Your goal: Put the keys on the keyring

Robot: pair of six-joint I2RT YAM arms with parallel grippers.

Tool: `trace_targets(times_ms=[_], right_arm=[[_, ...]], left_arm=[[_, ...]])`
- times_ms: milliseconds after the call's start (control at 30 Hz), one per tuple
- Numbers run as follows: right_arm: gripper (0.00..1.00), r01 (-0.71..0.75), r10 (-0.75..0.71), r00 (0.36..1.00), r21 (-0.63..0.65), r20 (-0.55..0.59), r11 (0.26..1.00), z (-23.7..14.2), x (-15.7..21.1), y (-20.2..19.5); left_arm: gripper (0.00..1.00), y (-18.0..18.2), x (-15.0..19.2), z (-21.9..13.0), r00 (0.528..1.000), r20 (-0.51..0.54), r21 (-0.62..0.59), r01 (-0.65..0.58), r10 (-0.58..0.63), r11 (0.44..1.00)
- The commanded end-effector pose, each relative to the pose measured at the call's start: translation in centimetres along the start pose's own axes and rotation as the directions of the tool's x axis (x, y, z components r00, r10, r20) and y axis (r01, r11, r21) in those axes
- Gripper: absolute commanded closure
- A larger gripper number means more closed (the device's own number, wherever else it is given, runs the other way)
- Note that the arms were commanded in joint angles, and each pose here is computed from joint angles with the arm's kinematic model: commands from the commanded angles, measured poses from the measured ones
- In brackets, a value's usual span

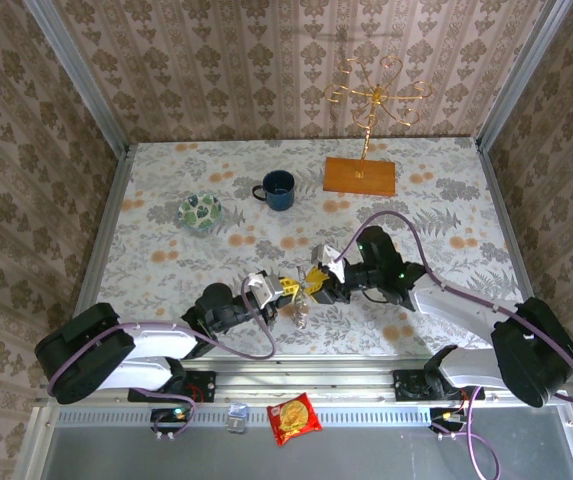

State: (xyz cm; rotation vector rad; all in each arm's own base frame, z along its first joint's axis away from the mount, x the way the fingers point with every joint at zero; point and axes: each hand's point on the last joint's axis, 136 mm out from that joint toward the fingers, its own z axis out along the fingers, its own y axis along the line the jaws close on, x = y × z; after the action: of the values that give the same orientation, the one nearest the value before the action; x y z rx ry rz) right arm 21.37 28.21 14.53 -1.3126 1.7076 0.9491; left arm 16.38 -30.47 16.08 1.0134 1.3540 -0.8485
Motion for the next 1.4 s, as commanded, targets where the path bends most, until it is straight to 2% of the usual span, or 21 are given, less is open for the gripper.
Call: trace_targets(times_ms=[0,567,667,800,833,900,1067,1367], right_arm=[[0.66,0.009,-0.010,0.998,0.026,0.058,1.000,-0.3,-1.1,-0.4],[0.74,0.004,-0.007,0.995,0.032,0.101,0.999,0.2,-1.9,-1.1],[0.80,0.002,-0.002,0.993,-0.001,0.114,1.000,0.3,-2.3,-0.8],[1.00,0.006,-0.001,0.992,-0.045,0.126,0.999,0.4,-2.6,-0.3],[1.00,0.012,-0.005,0.992,-0.050,0.128,0.999,0.3,-2.7,-0.1],[1.00,0.017,-0.011,0.993,-0.053,0.117,0.998,0.2,-2.6,0.0],[1.00,0.028,-0.027,0.999,-0.058,0.024,0.998,-0.1,-2.0,0.2],[1.00,0.107,-0.118,0.985,-0.095,-0.122,0.990,-0.1,-2.0,1.3]], left_arm=[[1.00,0.1,-2.1,-0.1,0.996,0.083,-0.001,-0.019,0.019,1.000],[1.00,-0.3,-2.3,-0.2,0.996,0.094,0.022,-0.008,0.005,1.000],[1.00,-0.3,-2.3,-0.2,0.995,0.099,0.027,-0.007,0.004,1.000],[1.00,-0.2,-2.3,-0.1,0.995,0.099,0.021,0.003,-0.005,1.000],[1.00,0.1,-2.1,-0.1,0.995,0.094,0.008,0.012,-0.013,1.000],[1.00,0.7,-1.7,-0.2,0.996,0.082,-0.015,0.029,-0.028,0.999],[0.87,1.1,-0.6,-0.1,0.999,0.031,-0.036,0.036,-0.035,0.999],[0.85,0.9,0.2,0.1,0.997,-0.082,-0.011,-0.013,0.012,1.000]])
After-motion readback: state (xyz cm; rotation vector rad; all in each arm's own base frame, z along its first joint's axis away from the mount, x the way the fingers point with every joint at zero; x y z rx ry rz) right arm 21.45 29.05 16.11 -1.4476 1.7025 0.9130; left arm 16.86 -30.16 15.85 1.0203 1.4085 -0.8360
